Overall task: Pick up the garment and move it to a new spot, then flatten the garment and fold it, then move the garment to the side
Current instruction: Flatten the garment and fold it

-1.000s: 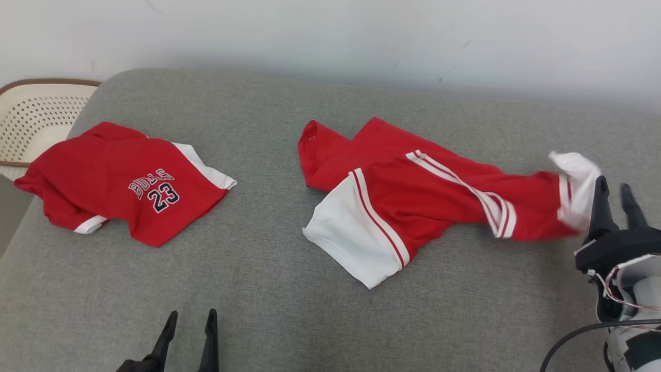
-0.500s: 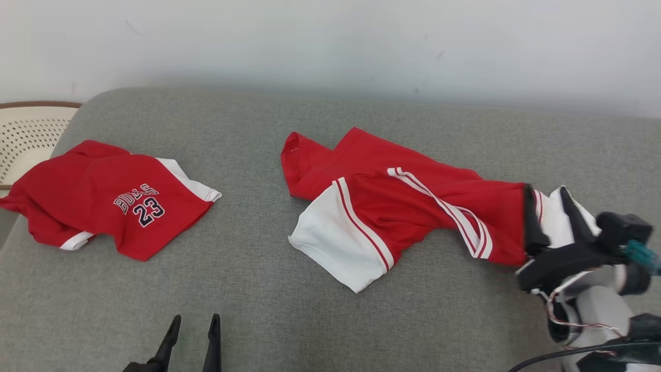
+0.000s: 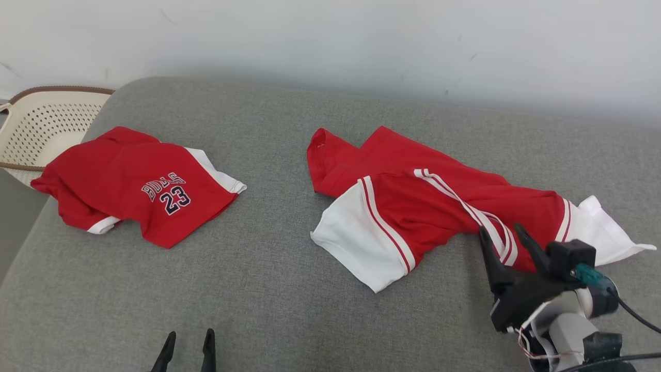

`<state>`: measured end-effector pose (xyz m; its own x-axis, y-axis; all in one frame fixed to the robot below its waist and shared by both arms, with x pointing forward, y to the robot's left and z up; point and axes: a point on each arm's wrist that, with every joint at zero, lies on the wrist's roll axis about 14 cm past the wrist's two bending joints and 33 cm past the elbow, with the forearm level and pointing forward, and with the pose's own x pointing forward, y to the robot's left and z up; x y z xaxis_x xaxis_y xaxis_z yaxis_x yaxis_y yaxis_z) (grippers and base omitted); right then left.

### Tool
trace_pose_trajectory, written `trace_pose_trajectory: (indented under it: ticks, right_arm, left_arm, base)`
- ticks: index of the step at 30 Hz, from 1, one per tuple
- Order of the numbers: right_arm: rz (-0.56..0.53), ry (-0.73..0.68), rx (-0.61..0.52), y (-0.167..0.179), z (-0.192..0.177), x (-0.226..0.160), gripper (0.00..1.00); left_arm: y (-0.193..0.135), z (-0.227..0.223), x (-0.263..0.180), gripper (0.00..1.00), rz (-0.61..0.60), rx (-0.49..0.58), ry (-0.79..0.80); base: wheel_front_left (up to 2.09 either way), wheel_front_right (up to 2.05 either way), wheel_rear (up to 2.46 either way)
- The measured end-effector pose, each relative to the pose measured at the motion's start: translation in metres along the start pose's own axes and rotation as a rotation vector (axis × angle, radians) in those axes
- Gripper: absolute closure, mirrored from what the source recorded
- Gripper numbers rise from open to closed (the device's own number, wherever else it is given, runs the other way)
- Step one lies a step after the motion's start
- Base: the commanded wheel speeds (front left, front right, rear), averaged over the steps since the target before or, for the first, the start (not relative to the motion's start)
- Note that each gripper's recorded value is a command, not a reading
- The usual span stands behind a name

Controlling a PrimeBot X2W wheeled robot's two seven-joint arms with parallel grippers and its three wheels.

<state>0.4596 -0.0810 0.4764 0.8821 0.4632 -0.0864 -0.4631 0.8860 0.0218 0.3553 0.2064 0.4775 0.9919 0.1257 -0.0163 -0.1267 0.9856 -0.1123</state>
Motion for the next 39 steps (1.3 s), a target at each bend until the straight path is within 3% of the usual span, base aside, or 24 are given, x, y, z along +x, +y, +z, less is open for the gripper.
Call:
trace_pose_trajectory:
  ticks: [6, 16, 17, 18, 19, 23, 33, 39]
  right_arm:
    - [-0.055, 0.109, -0.034, -0.021, -0.036, -0.019, 0.0]
    - [-0.056, 0.179, -0.09, -0.026, -0.056, -0.022, 0.0]
    - [-0.066, 0.195, -0.095, -0.03, -0.06, -0.023, 0.21]
    - [-0.073, 0.207, -0.099, -0.033, -0.063, -0.024, 0.67]
    - [-0.08, 0.211, -0.105, -0.036, -0.063, -0.023, 1.0]
    - [-0.105, 0.201, -0.157, -0.055, -0.053, -0.014, 1.0]
    - [-0.277, 0.11, -0.426, -0.166, 0.033, 0.014, 1.0]
    - [-0.383, 0.112, -0.465, -0.209, 0.059, 0.022, 1.0]
  left_arm:
    - [0.0, -0.001, 0.001, 0.0, 0.002, -0.004, 0.002]
    - [-0.003, -0.004, 0.004, 0.0, -0.007, -0.007, 0.012]
    - [-0.003, -0.004, 0.003, 0.0, -0.005, -0.008, 0.014]
    - [-0.002, -0.005, 0.003, 0.0, -0.003, -0.009, 0.015]
    - [-0.002, -0.005, 0.003, 0.0, -0.001, -0.011, 0.016]
    - [0.0, -0.006, 0.004, 0.0, 0.004, -0.015, 0.02]
    - [-0.002, -0.006, 0.012, 0.0, -0.007, -0.01, 0.022]
    - [0.002, -0.009, 0.009, 0.0, 0.0, -0.004, 0.033]
  base:
    - [0.0, 0.0, 0.0]
    - [0.0, 0.0, 0.0]
    - [0.0, 0.0, 0.0]
    - [0.0, 0.0, 0.0]
    - [0.0, 0.0, 0.0]
    - [0.0, 0.0, 0.0]
    - [0.0, 0.0, 0.0]
    - [0.0, 0.0, 0.0]
